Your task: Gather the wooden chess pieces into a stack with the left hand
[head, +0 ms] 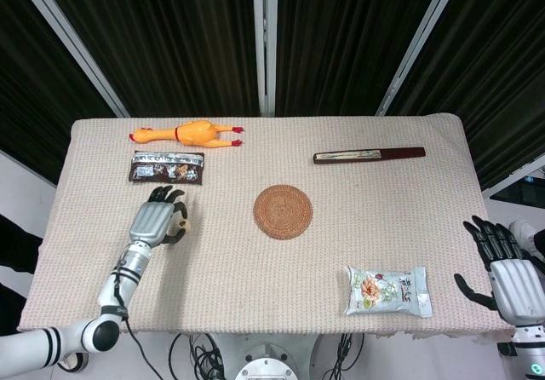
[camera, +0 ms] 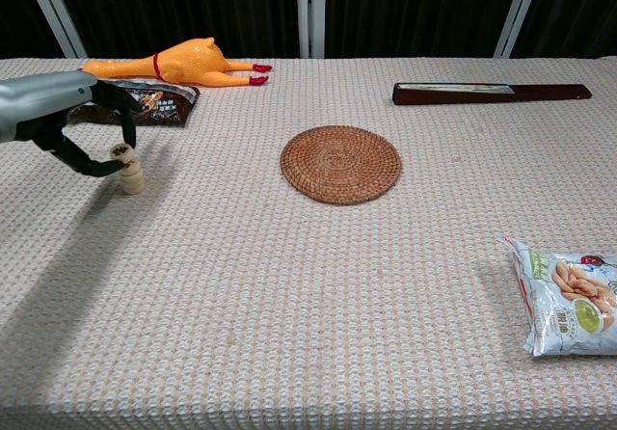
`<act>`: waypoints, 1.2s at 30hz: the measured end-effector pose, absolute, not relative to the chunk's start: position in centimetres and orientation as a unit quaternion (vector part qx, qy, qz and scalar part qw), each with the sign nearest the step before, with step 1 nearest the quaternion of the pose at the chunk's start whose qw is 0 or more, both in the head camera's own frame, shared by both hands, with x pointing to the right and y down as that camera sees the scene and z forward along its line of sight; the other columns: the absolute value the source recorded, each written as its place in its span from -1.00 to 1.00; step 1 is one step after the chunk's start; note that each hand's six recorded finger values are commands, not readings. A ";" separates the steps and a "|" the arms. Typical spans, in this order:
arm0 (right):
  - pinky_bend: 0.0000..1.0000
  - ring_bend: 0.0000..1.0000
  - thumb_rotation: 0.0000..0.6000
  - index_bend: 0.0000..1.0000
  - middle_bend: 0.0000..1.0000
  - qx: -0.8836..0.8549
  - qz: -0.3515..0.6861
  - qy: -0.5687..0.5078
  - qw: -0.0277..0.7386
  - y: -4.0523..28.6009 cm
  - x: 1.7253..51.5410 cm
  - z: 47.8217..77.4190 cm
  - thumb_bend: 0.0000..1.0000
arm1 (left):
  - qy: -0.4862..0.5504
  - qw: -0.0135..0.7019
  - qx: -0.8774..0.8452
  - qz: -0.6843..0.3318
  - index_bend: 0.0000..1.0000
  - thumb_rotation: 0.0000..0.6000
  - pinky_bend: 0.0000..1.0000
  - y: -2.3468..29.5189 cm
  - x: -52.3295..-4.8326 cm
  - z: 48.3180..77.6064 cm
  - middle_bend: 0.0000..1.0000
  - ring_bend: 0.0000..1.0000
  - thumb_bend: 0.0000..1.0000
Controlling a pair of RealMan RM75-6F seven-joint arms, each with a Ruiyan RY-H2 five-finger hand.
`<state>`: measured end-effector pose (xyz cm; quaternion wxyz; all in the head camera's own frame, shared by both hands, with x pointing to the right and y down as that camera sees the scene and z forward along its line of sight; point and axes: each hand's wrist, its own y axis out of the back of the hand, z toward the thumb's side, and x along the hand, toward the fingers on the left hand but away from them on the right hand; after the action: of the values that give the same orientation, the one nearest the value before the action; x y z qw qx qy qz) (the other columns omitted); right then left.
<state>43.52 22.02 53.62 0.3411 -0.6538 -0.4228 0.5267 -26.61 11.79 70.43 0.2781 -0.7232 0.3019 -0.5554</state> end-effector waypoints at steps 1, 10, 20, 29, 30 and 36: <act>-1.00 -1.00 1.00 -1.00 -1.00 -0.654 0.527 -0.423 0.341 22.0 43.5 53.6 -0.50 | 0.302 0.277 -0.723 -0.556 -0.05 1.00 -1.00 11.8 -26.6 70.5 -0.74 -1.00 -0.35; -1.00 -1.00 1.00 -1.00 -1.00 -0.653 0.526 -0.425 0.341 21.9 43.6 53.6 -0.50 | 0.301 0.273 -0.723 -0.559 -0.06 1.00 -1.00 11.7 -26.7 71.0 -0.74 -1.00 -0.35; -1.00 -1.00 1.00 -1.00 -1.00 -0.653 0.527 -0.425 0.340 22.0 43.6 53.6 -0.49 | 0.300 0.266 -0.722 -0.563 -0.09 1.00 -1.00 11.8 -27.1 71.3 -0.74 -1.00 -0.35; -1.00 -1.00 1.00 -1.00 -1.00 -0.652 0.528 -0.425 0.341 22.0 43.7 53.5 -0.50 | 0.299 0.265 -0.724 -0.563 -0.14 1.00 -1.00 11.9 -27.1 71.3 -0.74 -1.00 -0.35; -1.00 -1.00 1.00 -1.00 -1.00 -0.652 0.528 -0.425 0.341 22.0 43.7 53.5 -0.50 | 0.298 0.264 -0.724 -0.563 -0.15 1.00 -1.00 11.9 -27.1 71.3 -0.74 -1.00 -0.35; -1.00 -1.00 1.00 -1.00 -1.00 -0.652 0.528 -0.424 0.340 22.0 43.6 53.6 -0.50 | 0.298 0.261 -0.725 -0.563 -0.18 1.00 -1.00 12.0 -27.1 71.3 -0.74 -1.00 -0.35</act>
<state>43.65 21.95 53.59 0.3399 -0.6523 -0.4244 0.5281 -27.14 12.02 71.32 0.2614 -0.7248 0.2985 -0.5633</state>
